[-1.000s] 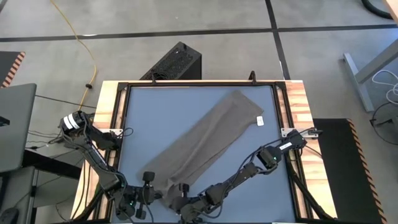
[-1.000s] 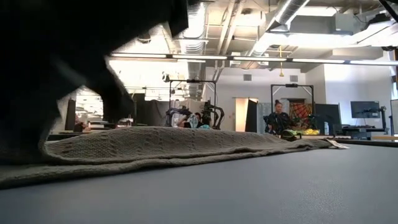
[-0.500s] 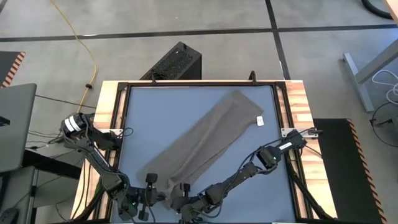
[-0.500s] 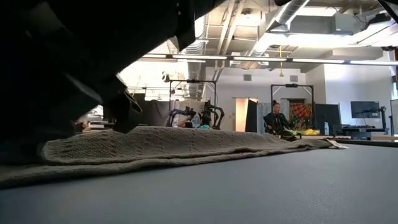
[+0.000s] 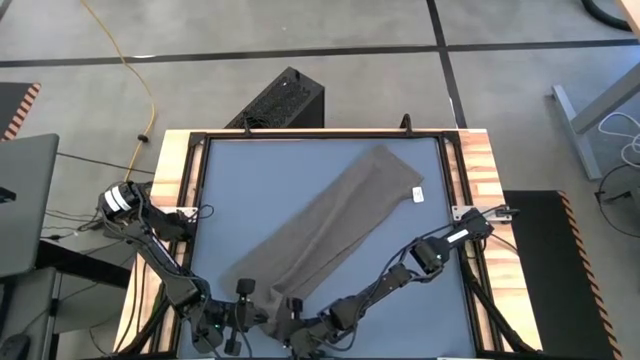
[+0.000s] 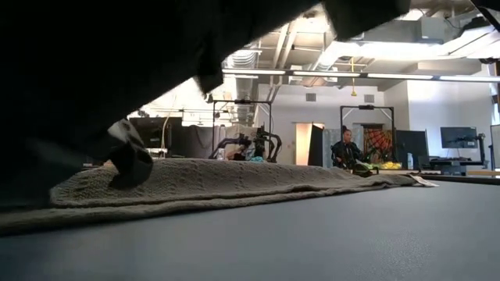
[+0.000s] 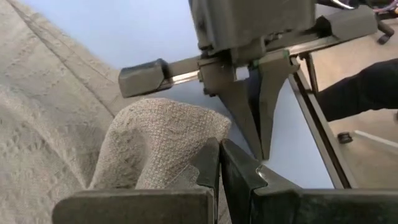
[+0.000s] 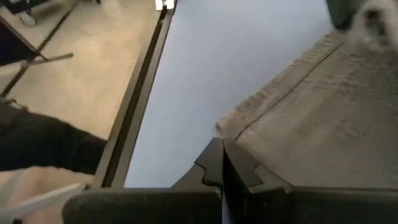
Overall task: Roll towel
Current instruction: Roll the gray towel
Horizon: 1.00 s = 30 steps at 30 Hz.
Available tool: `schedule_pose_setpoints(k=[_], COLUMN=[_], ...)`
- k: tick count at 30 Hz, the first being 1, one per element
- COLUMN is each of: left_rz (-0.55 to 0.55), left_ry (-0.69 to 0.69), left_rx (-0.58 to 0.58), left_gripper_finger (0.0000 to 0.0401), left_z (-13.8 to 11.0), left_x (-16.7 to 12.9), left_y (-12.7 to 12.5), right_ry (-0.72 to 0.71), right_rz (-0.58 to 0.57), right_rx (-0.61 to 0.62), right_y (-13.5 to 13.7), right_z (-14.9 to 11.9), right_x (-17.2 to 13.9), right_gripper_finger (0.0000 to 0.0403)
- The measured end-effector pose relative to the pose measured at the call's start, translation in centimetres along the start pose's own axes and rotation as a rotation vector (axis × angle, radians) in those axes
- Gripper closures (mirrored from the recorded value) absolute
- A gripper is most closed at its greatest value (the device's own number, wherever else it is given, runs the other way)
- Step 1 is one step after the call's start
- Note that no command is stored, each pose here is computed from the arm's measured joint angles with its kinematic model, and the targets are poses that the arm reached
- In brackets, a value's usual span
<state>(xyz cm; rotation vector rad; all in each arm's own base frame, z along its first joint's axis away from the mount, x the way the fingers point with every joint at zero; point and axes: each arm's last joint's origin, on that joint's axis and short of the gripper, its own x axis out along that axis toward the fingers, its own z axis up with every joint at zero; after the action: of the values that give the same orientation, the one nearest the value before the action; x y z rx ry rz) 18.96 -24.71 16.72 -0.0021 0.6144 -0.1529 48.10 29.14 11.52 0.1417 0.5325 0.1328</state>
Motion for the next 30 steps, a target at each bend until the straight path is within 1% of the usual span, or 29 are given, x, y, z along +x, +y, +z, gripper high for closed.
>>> schedule_pose_setpoints(k=[5, 10, 13, 16, 20, 22, 30], left_rz=[-0.002, -0.006, 0.002, -0.007, -0.034, -0.061, -0.085], left_ry=[0.004, 0.008, 0.025, 0.035, 0.049, 0.06, 0.072], left_rx=[-0.007, -0.006, -0.008, -0.01, -0.007, -0.012, -0.02], left_gripper_finger=[0.0401, 0.0401, 0.0401, 0.0401, 0.0401, 0.0401, 0.0401], left_z=[0.0, -0.2, -0.8, -1.7, -2.3, -2.4, -2.7], left_x=[0.0, 0.0, 0.7, 1.7, 2.3, 2.5, 2.7], left_y=[0.0, -0.1, -0.3, -0.7, -1.1, -1.3, -1.5], right_ry=[-0.012, -0.002, 0.022, 0.04, 0.054, 0.065, 0.036], right_rz=[-0.058, -0.135, -0.169, -0.166, -0.144, -0.126, -0.112], right_rx=[-0.006, -0.005, 0.019, 0.029, 0.071, 0.095, 0.116], right_y=[0.0, -0.7, -1.2, -1.3, -1.2, -1.3, -1.2], right_z=[1.3, 1.0, 0.8, 0.4, 0.0, -0.2, -0.2], right_x=[-1.0, -0.8, -0.8, -0.7, -0.6, -0.6, -0.5], right_gripper_finger=[0.0385, 0.0385, 0.0385, 0.0385, 0.0385, 0.0385, 0.0385])
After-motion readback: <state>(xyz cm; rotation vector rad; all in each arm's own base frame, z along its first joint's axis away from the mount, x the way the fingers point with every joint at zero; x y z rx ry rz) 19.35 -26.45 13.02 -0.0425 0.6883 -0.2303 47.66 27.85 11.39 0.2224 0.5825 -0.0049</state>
